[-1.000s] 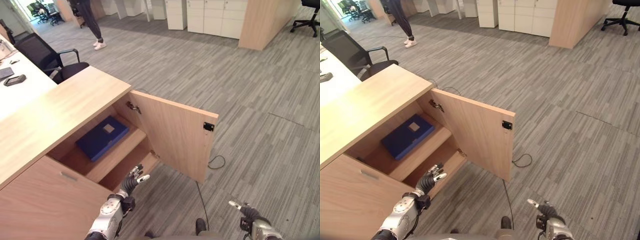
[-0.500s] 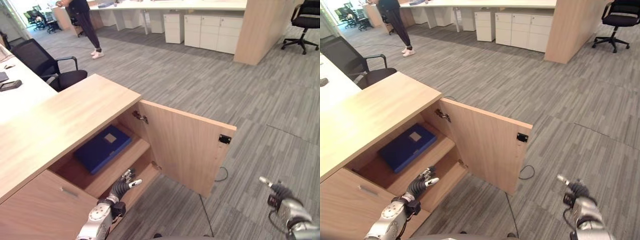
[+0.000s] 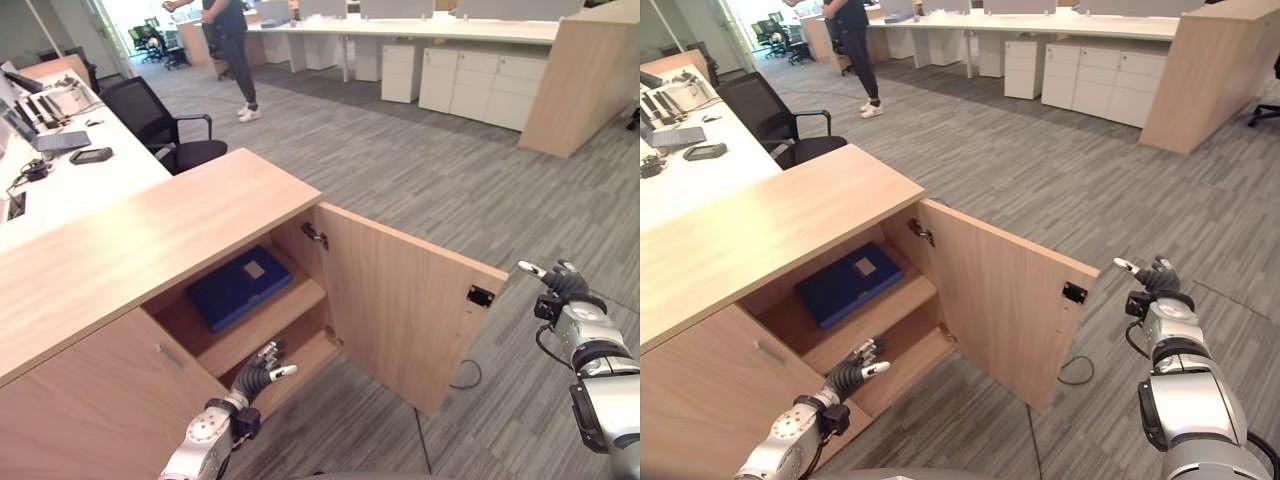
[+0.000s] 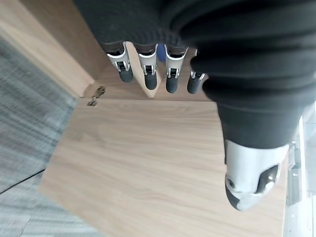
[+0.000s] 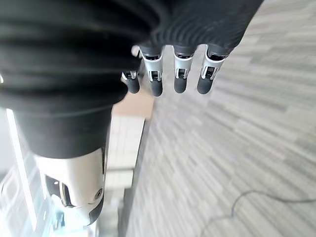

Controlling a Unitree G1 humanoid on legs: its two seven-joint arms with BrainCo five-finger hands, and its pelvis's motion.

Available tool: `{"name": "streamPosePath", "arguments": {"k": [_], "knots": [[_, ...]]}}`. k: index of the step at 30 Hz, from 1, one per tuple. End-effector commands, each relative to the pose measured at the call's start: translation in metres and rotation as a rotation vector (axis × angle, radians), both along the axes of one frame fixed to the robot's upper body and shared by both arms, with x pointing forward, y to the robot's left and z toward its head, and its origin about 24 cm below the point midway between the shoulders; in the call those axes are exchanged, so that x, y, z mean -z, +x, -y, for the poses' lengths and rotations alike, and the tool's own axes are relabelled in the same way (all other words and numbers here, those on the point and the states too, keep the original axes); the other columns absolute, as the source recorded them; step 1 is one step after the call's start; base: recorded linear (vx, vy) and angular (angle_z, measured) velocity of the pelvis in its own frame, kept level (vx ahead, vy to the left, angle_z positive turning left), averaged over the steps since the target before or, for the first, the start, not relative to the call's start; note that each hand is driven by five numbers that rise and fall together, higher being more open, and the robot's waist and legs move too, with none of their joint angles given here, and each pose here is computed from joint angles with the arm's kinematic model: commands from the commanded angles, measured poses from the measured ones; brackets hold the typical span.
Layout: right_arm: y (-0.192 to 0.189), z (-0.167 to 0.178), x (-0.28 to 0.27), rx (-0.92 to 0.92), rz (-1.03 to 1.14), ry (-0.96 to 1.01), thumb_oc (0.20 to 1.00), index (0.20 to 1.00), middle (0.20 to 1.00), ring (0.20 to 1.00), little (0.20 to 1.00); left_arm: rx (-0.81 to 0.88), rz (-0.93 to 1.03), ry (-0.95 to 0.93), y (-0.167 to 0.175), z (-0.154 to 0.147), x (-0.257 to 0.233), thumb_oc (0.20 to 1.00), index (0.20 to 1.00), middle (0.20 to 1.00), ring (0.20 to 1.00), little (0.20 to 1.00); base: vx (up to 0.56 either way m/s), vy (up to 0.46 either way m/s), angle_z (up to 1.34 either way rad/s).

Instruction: Put the empty folder in the office cabinet

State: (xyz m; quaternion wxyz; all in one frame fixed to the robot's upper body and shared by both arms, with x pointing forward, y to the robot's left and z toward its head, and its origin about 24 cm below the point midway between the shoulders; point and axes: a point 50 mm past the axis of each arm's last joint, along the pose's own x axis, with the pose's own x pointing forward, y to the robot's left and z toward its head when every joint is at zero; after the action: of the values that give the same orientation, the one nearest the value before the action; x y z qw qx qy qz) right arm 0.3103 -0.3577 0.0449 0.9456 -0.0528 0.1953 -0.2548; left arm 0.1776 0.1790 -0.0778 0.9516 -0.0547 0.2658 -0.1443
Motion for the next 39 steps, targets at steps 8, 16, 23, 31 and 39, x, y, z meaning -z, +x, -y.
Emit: {"name": "streamPosePath", "arguments": {"k": [8, 16, 23, 31, 39], "knots": [[0.027, -0.065, 0.020, -0.130, 0.002, 0.103, 1.000, 1.000, 1.000, 1.000, 1.000, 0.018, 0.106, 0.045, 0.023, -0.009, -0.019, 1.000, 1.000, 1.000, 1.000, 1.000, -0.01, 0.012, 0.09], [-0.061, -0.121, 0.124, -0.462, -0.296, 0.115, 1.000, 1.000, 1.000, 1.000, 1.000, -0.198, 0.146, 0.088, 0.030, -0.040, -0.023, 1.000, 1.000, 1.000, 1.000, 1.000, -0.02, 0.001, 0.13], [-0.103, -0.140, 0.133, -0.679, -0.310, 0.104, 1.000, 1.000, 1.000, 1.000, 1.000, -0.279, 0.140, 0.109, 0.020, -0.055, -0.021, 1.000, 1.000, 1.000, 1.000, 1.000, 0.01, -0.026, 0.06], [-0.083, -0.189, 0.110, -0.882, -0.169, 0.127, 1.000, 1.000, 1.000, 1.000, 1.000, -0.353, 0.128, 0.108, 0.021, -0.057, -0.017, 1.000, 1.000, 1.000, 1.000, 1.000, -0.02, -0.025, 0.04], [-0.053, -0.224, 0.084, -0.879, 0.004, 0.173, 1.000, 1.000, 1.000, 1.000, 1.000, -0.450, 0.138, 0.070, 0.032, -0.053, -0.019, 1.000, 1.000, 1.000, 1.000, 1.000, -0.10, -0.028, 0.50]]}}
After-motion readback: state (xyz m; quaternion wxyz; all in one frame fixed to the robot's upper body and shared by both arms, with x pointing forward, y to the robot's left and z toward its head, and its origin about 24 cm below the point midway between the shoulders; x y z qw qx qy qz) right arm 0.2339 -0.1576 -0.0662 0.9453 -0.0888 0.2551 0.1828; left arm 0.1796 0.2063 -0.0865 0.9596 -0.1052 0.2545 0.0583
